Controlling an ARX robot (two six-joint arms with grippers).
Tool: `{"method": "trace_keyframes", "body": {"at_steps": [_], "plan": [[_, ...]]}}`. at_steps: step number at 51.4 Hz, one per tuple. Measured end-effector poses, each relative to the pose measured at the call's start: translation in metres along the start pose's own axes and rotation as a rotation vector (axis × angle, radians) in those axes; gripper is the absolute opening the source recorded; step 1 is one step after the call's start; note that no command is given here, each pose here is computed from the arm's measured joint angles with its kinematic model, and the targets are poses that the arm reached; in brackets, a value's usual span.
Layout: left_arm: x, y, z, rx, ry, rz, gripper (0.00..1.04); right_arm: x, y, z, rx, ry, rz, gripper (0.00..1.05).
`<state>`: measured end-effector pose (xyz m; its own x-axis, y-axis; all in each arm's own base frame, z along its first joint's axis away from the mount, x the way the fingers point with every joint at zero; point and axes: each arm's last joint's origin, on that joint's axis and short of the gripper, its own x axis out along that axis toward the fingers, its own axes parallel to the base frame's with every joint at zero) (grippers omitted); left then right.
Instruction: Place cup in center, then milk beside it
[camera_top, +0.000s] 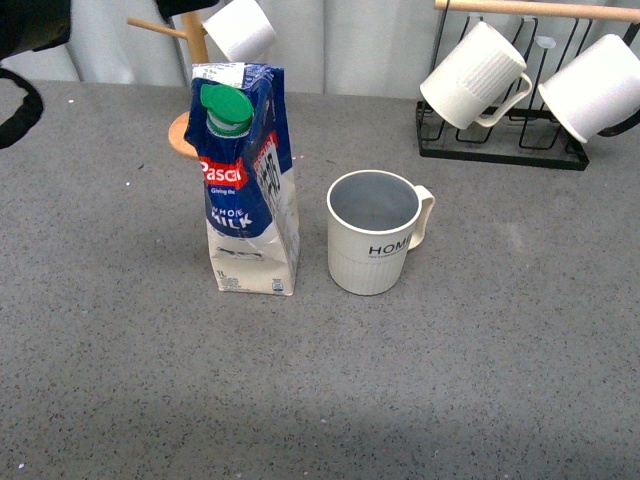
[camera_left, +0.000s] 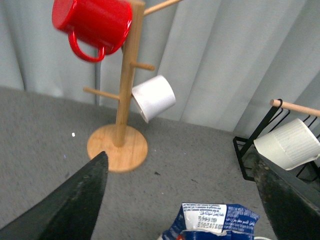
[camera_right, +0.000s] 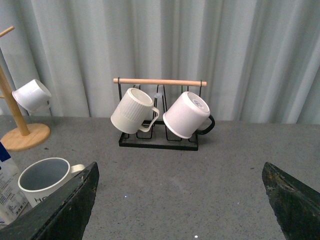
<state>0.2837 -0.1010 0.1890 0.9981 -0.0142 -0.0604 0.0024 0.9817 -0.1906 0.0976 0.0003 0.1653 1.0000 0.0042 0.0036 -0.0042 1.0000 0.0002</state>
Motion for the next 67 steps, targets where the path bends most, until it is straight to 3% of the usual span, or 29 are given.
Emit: {"method": "trace_keyframes", "body": {"at_steps": [8, 21, 34, 67], "plan": [[-0.026, 0.026, -0.002, 0.124, -0.054, -0.007, 0.62, 0.0, 0.0, 0.0, 0.0, 0.0, -0.002, 0.95], [-0.077, 0.068, -0.007, 0.176, -0.052, 0.007, 0.04, 0.0, 0.0, 0.0, 0.0, 0.0, -0.001, 0.95], [-0.102, 0.084, -0.019, 0.186, -0.04, 0.005, 0.04, 0.0, 0.0, 0.0, 0.0, 0.0, -0.001, 0.95], [-0.145, 0.102, -0.01, 0.185, -0.068, 0.007, 0.04, 0.0, 0.0, 0.0, 0.0, 0.0, -0.001, 0.95]]}}
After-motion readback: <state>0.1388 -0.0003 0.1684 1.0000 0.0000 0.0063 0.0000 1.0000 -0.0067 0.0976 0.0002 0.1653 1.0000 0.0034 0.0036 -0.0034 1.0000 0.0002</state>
